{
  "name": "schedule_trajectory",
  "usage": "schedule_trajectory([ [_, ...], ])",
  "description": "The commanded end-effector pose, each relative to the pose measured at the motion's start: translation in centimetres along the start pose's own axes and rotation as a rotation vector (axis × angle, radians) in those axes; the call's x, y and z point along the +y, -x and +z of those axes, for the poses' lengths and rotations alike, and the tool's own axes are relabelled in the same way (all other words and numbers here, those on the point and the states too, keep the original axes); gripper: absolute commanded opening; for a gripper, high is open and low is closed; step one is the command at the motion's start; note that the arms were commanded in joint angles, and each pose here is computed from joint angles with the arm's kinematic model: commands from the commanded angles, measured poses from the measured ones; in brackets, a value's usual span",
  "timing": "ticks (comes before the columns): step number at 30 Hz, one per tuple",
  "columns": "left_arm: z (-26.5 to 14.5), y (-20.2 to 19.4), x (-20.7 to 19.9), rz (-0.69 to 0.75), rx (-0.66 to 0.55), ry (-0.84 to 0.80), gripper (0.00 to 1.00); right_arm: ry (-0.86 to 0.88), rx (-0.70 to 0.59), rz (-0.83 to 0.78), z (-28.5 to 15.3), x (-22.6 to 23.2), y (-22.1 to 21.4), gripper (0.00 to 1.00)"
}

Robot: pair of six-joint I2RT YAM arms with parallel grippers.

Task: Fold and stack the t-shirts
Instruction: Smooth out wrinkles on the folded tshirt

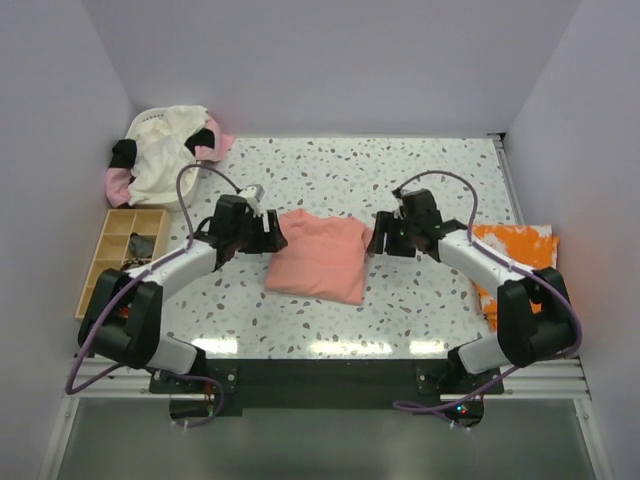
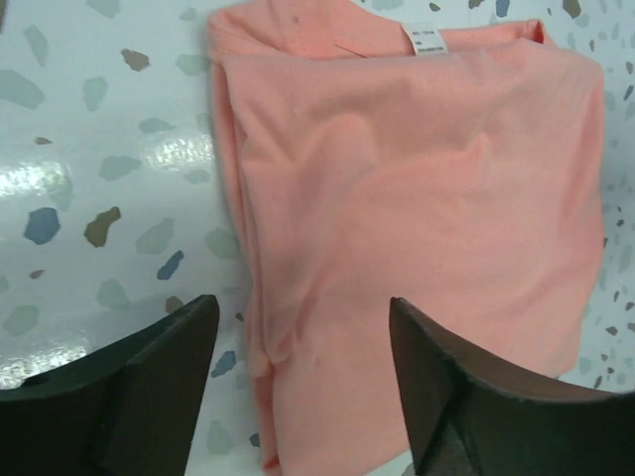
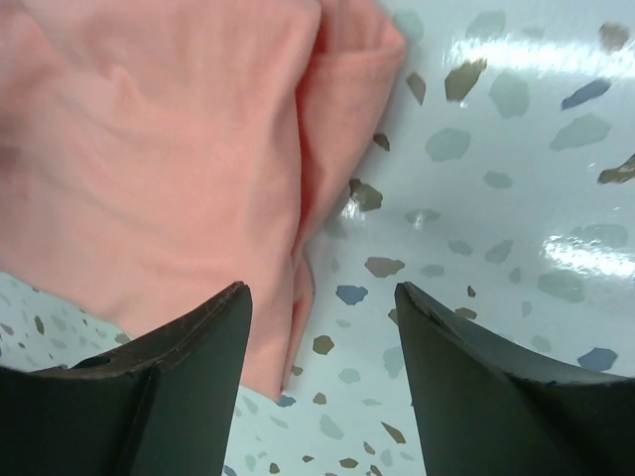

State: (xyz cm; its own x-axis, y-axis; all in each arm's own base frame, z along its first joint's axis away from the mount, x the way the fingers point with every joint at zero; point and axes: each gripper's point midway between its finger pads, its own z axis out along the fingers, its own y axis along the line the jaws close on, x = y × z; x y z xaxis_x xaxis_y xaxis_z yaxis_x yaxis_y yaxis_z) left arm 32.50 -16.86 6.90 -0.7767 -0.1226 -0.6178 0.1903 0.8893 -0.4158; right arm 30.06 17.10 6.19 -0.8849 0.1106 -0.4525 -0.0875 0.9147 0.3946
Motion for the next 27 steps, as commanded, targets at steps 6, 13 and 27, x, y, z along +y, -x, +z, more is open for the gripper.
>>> schedule_trajectory([
  [6,0.9,5.5,-0.1,0.021,-0.078,0.069,0.83,0.044,-0.154,-0.01,-0.7,2.7,6.6,0.64],
  [13,3.9,7.3,-1.3,0.002,-0.087,-0.001,0.82,0.116,-0.144,0.002,1.9,4.2,8.2,0.59],
  [27,7.1,6.0,-0.9,-0.014,-0.072,-0.052,0.49,0.196,-0.067,0.03,5.0,4.8,6.6,0.4],
])
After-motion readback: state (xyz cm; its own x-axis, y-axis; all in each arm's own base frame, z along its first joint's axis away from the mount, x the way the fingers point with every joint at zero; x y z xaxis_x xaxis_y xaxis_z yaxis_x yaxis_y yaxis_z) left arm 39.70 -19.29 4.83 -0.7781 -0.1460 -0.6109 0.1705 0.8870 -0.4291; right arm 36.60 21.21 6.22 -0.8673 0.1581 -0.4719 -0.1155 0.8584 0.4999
